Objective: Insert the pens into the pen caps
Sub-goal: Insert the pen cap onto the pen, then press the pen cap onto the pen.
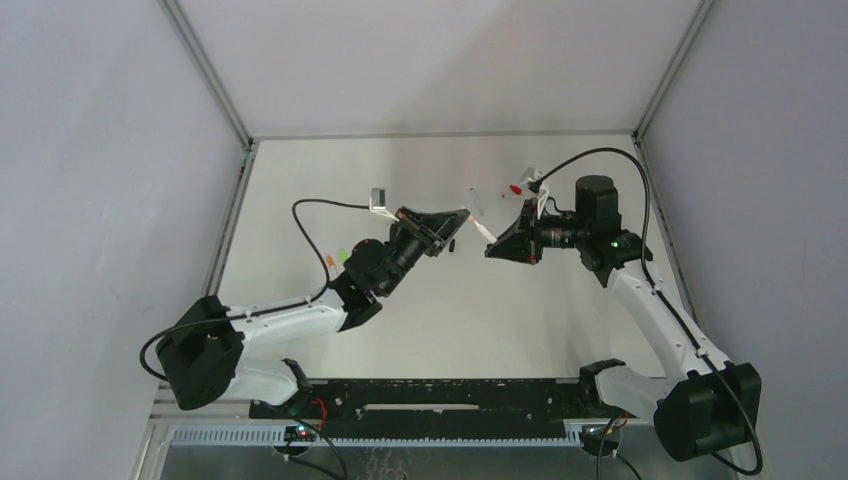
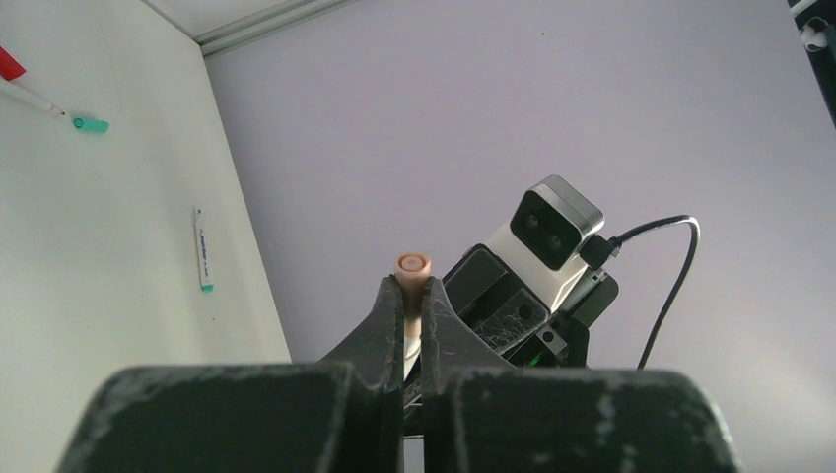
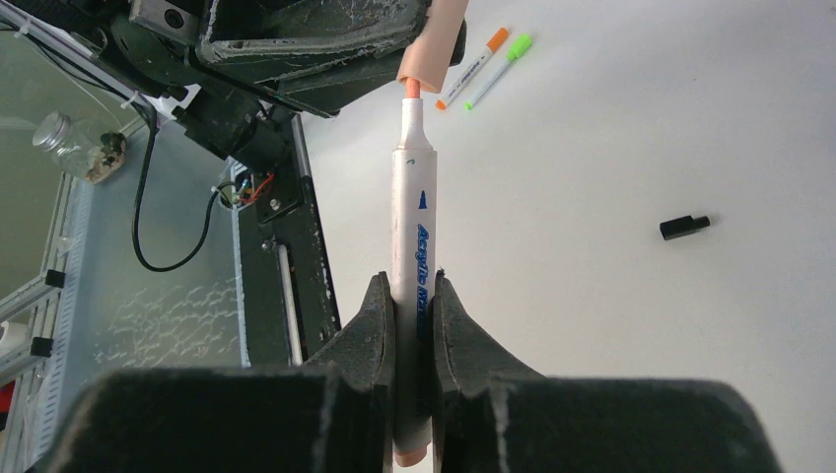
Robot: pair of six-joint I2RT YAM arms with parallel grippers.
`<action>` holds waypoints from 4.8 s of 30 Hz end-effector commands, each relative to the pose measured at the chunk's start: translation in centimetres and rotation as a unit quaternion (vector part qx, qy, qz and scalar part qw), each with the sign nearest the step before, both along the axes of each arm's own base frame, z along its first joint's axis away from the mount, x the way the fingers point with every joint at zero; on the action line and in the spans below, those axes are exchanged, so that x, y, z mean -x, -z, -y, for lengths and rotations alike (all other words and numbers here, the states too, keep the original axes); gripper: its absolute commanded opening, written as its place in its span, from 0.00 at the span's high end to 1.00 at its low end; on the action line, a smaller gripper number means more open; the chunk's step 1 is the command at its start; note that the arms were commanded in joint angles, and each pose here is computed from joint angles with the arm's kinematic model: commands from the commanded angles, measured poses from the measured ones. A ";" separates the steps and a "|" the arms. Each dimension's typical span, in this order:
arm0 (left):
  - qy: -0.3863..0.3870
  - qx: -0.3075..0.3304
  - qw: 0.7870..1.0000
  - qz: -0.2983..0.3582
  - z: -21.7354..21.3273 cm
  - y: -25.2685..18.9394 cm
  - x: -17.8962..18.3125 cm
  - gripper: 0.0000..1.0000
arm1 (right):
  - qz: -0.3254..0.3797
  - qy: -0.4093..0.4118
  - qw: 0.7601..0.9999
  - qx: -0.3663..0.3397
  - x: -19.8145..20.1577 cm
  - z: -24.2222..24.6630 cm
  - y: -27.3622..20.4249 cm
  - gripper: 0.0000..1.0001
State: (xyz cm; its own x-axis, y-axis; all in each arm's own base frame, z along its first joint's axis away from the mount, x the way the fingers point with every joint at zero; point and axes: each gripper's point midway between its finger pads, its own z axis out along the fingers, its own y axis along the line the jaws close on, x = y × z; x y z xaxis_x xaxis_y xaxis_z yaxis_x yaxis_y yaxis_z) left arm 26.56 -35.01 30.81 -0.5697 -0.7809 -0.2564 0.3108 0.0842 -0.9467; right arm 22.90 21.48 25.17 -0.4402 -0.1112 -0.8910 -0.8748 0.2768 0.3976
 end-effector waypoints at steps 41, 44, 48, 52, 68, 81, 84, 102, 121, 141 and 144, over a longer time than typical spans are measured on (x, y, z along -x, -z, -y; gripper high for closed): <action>0.124 -0.071 0.979 0.145 6.6 -2.6 5.6 0.99 | 0.036 -0.046 0.994 -0.088 1.3 0.8 -4.8 1.00; 0.112 -0.067 0.981 0.144 6.1 -3.1 5.6 0.98 | 0.042 -0.041 0.994 -0.089 1.3 1.2 -5.2 1.00; 0.091 -0.056 0.984 0.142 5.3 -4.0 5.6 0.95 | 0.047 -0.036 0.994 -0.093 1.5 1.4 -5.8 1.00; 0.081 -0.046 0.985 0.143 5.1 -4.9 5.7 0.89 | 0.051 -0.036 0.993 -0.096 1.8 1.6 -6.3 1.00; 0.071 -0.061 0.985 0.142 4.7 -5.0 5.9 0.73 | 0.058 -0.040 0.992 -0.103 2.5 2.1 -7.3 1.00; 0.051 -0.132 0.962 0.234 0.9 -4.5 7.9 0.38 | 0.058 -0.073 0.990 -0.103 3.5 2.2 -7.1 1.00; 0.028 -0.146 0.947 0.286 -0.9 -6.1 8.4 0.08 | 0.059 -0.087 0.989 -0.102 3.8 2.2 -6.9 1.00; 0.116 -0.089 0.932 0.332 1.9 -10.7 7.6 0.24 | 0.052 -0.127 0.985 -0.101 4.9 1.3 -5.9 1.00; 0.140 -0.073 0.938 0.307 3.9 -10.2 6.9 0.77 | 0.053 -0.126 0.985 -0.100 4.9 1.1 -5.9 1.00; 0.243 -0.199 0.942 0.119 9.9 2.7 11.2 1.00 | 0.103 0.033 0.994 -0.029 -0.3 1.0 -7.8 1.00; 0.275 -0.207 0.934 0.098 10.5 3.4 12.7 1.00 | 0.123 0.066 0.990 -0.002 -1.4 1.1 -8.2 1.00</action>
